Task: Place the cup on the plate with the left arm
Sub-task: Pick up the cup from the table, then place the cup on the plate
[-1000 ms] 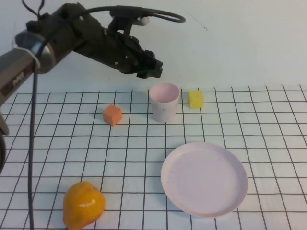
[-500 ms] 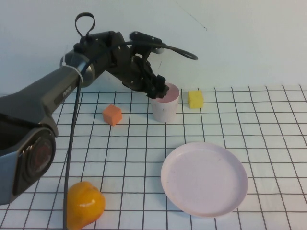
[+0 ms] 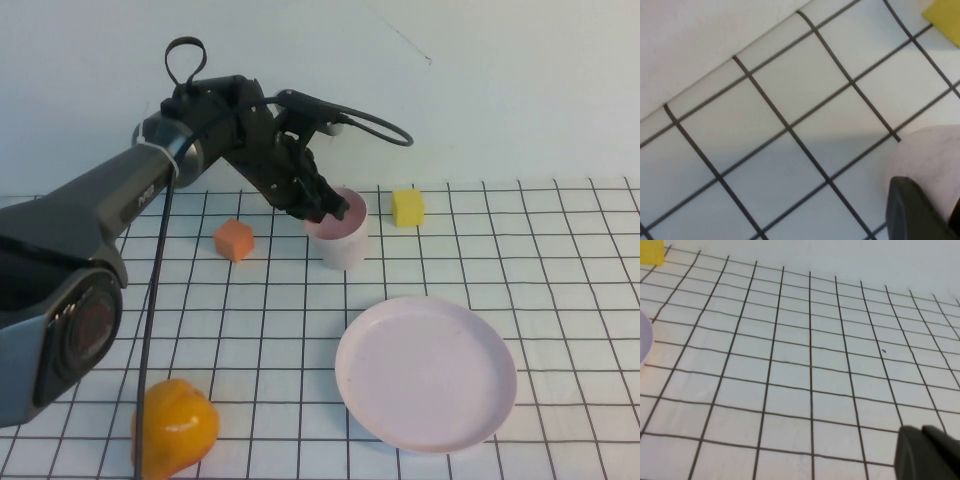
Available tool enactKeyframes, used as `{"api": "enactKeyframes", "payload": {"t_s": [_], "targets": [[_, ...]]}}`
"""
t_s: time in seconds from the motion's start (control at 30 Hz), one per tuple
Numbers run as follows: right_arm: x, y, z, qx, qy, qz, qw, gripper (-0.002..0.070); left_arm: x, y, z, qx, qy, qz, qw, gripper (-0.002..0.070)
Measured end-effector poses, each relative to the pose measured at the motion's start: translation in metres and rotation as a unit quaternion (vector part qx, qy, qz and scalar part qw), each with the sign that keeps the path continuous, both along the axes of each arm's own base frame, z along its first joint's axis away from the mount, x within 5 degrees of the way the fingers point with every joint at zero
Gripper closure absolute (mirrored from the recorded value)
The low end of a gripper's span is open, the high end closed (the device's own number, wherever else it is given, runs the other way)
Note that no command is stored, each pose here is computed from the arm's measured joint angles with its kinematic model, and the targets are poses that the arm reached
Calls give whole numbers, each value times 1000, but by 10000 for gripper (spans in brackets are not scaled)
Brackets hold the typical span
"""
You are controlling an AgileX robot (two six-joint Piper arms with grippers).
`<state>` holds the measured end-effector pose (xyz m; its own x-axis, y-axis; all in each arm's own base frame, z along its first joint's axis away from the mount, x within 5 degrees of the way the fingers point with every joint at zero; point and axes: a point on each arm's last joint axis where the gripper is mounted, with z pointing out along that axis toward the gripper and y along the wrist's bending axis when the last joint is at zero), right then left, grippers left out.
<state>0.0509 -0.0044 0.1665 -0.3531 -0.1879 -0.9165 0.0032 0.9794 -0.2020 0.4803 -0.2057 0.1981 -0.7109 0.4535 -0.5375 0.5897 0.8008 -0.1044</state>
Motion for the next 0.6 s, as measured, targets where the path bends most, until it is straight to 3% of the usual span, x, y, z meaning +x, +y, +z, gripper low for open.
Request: {"api": "enactKeyframes", "payload": {"t_s": [0.13,0.27,0.43,0.6], "targets": [[0,0,0,0,0,0,1000,678,-8,0,16,-6,20,-9,1000,658],[0,0,0,0,0,0,1000,678,-25,0,53,-34,29,-26,999,658],[0,0,0,0,0,0,1000,678,-51,-5,97,-36,18,-79,996,659],[0,0,0,0,0,0,1000,678,-78,-21,113,-17,40,-133,990,659]]}}
